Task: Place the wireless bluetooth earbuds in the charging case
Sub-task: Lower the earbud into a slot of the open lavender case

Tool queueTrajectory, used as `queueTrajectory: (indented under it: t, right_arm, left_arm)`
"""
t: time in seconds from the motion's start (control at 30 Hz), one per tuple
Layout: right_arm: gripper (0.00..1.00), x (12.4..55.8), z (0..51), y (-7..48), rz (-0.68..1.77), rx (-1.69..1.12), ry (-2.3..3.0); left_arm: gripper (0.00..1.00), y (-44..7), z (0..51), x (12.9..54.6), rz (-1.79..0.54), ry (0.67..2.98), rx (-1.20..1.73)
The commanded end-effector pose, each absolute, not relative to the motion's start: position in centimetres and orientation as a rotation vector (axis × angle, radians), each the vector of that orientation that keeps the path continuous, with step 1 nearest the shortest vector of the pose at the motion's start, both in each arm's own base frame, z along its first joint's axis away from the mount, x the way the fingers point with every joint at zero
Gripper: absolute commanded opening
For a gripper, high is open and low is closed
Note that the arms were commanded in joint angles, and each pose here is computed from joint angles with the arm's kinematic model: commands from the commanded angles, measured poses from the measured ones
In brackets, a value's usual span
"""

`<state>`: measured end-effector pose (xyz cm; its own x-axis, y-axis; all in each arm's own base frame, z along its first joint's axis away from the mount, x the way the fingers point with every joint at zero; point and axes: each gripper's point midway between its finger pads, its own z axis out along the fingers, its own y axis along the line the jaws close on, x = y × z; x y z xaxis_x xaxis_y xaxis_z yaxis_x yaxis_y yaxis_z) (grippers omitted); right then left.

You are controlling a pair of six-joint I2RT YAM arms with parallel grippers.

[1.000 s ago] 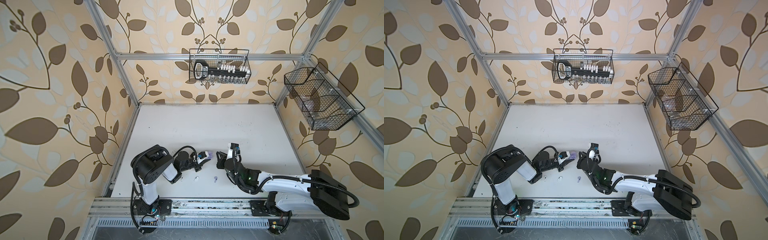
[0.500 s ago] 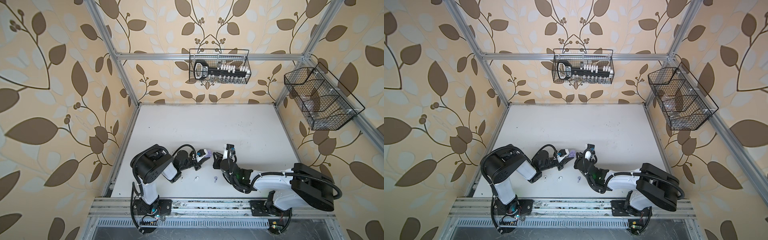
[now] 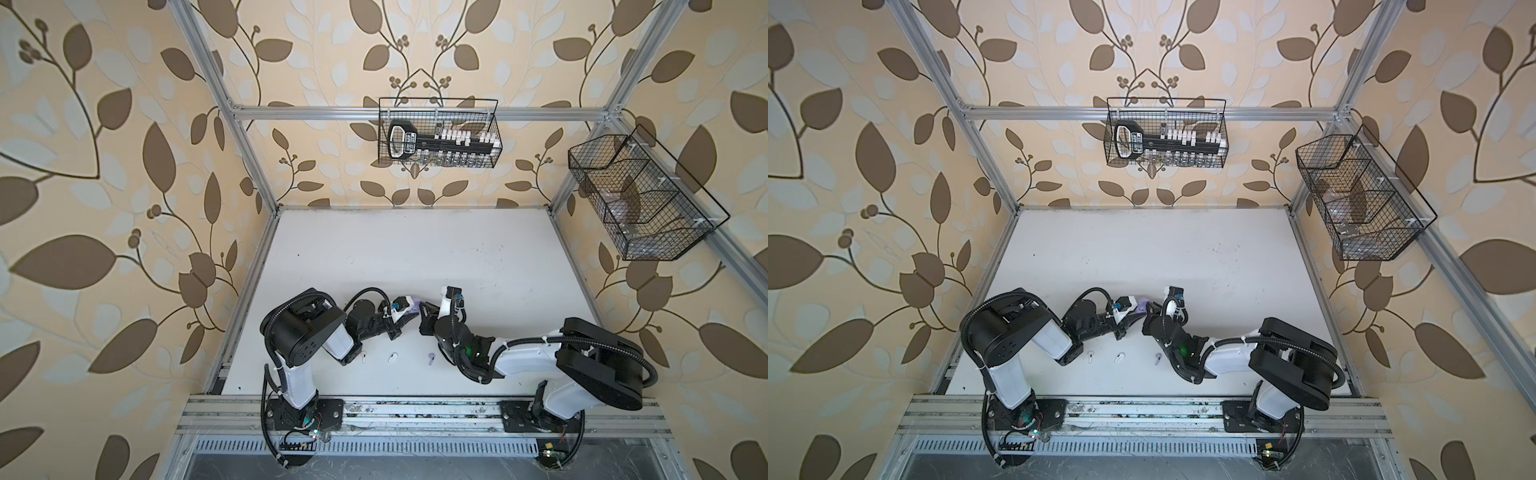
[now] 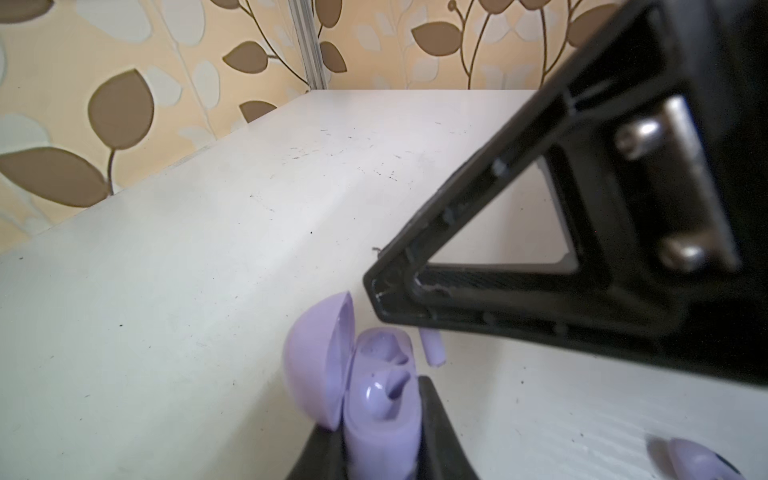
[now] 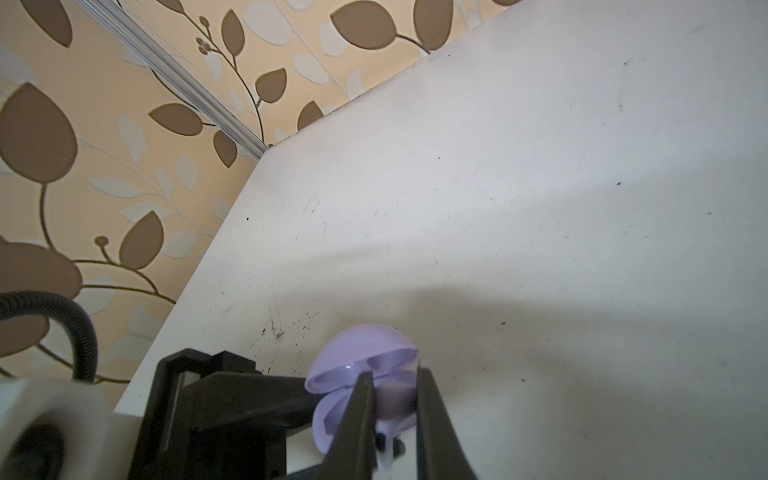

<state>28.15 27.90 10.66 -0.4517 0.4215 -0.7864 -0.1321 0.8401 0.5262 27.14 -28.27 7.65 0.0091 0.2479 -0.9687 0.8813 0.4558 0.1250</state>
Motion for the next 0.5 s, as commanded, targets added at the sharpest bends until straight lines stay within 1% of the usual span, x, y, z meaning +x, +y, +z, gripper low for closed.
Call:
queueTrajectory:
  t: [0.0, 0.2, 0.47]
  right_arm:
    - [0.15, 28.91, 12.00, 28.70, 0.685, 0.232, 1.896]
    - [0.15, 29.70, 12.17, 28.39, 0.685, 0.243, 1.885]
    - [0.15, 29.49, 11.90, 28.41, 0.686, 0.250, 1.882]
  left_arm:
    - [0.03, -28.65, 10.20, 27.99, -0.674, 1.426, 0.999]
    - [0.03, -28.55, 10.22, 28.05, -0.677, 1.427, 0.995]
    - [0.03, -28.33, 10.40, 28.40, -0.678, 1.433, 0.975]
